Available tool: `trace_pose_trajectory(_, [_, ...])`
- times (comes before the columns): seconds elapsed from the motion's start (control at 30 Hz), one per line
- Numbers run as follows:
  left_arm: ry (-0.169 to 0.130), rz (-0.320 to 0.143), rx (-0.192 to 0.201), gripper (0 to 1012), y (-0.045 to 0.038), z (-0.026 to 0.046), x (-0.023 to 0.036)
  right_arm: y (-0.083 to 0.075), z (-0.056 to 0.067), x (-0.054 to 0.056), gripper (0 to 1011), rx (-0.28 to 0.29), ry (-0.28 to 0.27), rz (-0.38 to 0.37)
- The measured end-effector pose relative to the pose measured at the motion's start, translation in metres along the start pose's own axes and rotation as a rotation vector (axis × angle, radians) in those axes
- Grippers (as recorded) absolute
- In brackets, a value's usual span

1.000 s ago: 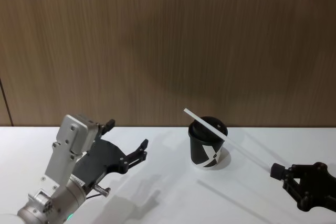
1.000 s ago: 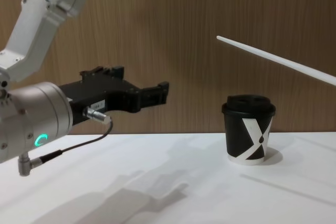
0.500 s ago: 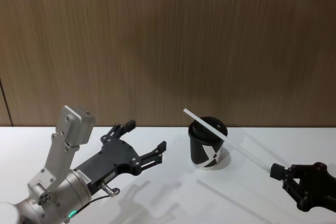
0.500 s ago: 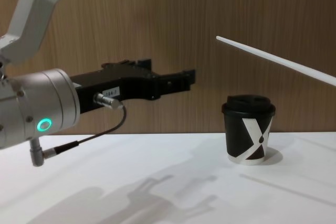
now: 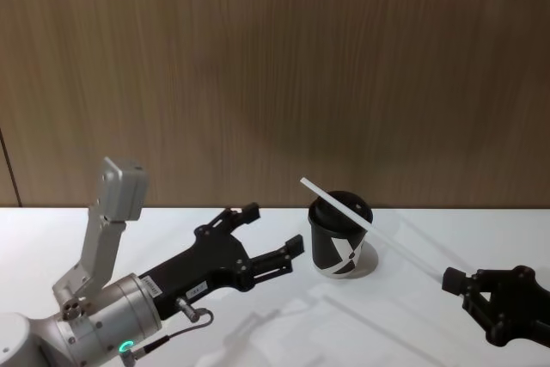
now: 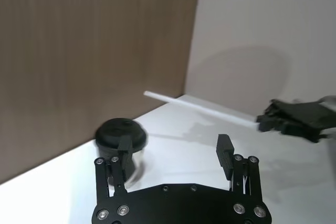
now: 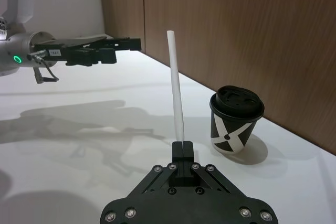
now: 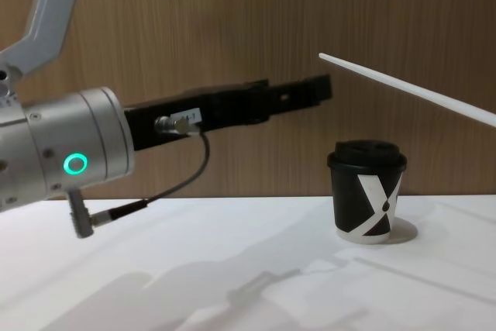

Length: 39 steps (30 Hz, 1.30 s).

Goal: Pick up the straw with one hand, pass it to the other hand, and insert it into the cup.

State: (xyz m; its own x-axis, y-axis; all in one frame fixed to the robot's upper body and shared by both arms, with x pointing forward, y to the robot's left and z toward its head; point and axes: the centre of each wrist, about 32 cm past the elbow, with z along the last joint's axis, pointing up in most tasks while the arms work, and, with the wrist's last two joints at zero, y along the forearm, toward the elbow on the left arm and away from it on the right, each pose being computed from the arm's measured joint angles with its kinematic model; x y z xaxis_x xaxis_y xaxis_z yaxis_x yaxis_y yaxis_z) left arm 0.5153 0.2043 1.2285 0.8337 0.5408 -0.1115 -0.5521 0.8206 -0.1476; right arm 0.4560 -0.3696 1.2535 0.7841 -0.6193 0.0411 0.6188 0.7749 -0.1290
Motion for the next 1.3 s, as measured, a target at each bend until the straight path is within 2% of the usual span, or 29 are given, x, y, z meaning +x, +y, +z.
trace_pose_trajectory(0.03, [0.027,-0.019,-0.004,1003,-0.0014,-0.0002,0.0006,0.0,0.0,0.0,0,0.0,0.0,0.0])
trace_pose_trajectory(0.13, [0.069,-0.045,-0.011,1003,-0.0038,-0.0008,0.0012,0.0,0.0,0.0,0,0.0,0.0,0.0])
trace_pose_trajectory(0.17, [0.102,-0.064,-0.017,1003,-0.0054,-0.0013,0.0015,0.0,0.0,0.0,0,0.0,0.0,0.0])
trace_pose_trajectory(0.23, [0.131,-0.079,-0.022,1002,-0.0074,-0.0019,0.0017,0.0,0.0,0.0,0,0.0,0.0,0.0])
trace_pose_trajectory(0.27, [0.16,-0.091,-0.025,1003,-0.0086,-0.003,0.0023,0.0,0.0,0.0,0,0.0,0.0,0.0])
trace_pose_trajectory(0.3, [0.176,-0.098,-0.027,1003,-0.0096,-0.0035,0.0024,0.0,0.0,0.0,0,0.0,0.0,0.0])
trace_pose_trajectory(0.33, [0.207,-0.11,-0.033,1003,-0.0115,-0.0044,0.0027,0.0,0.0,0.0,0,0.0,0.0,0.0])
trace_pose_trajectory(0.6, [0.332,-0.137,-0.048,1003,-0.0213,-0.009,0.0038,0.0,0.0,0.0,0,0.0,0.0,0.0])
trace_pose_trajectory(0.8, [0.399,-0.132,-0.046,1003,-0.0285,-0.012,0.0049,0.0,0.0,0.0,0,0.0,0.0,0.0])
trace_pose_trajectory(0.87, [0.427,-0.127,-0.043,1003,-0.0332,-0.0136,0.0051,0.0,0.0,0.0,0,0.0,0.0,0.0])
trace_pose_trajectory(0.9, [0.427,-0.127,-0.043,1003,-0.0332,-0.0136,0.0051,0.0,0.0,0.0,0,0.0,0.0,0.0])
trace_pose_trajectory(1.03, [0.469,-0.123,-0.033,1003,-0.0409,-0.0165,0.005,0.0,0.0,0.0,0,0.0,0.0,0.0])
trace_pose_trajectory(1.3, [0.517,-0.123,-0.019,1003,-0.0534,-0.0207,0.005,0.0,0.0,0.0,0,0.0,0.0,0.0])
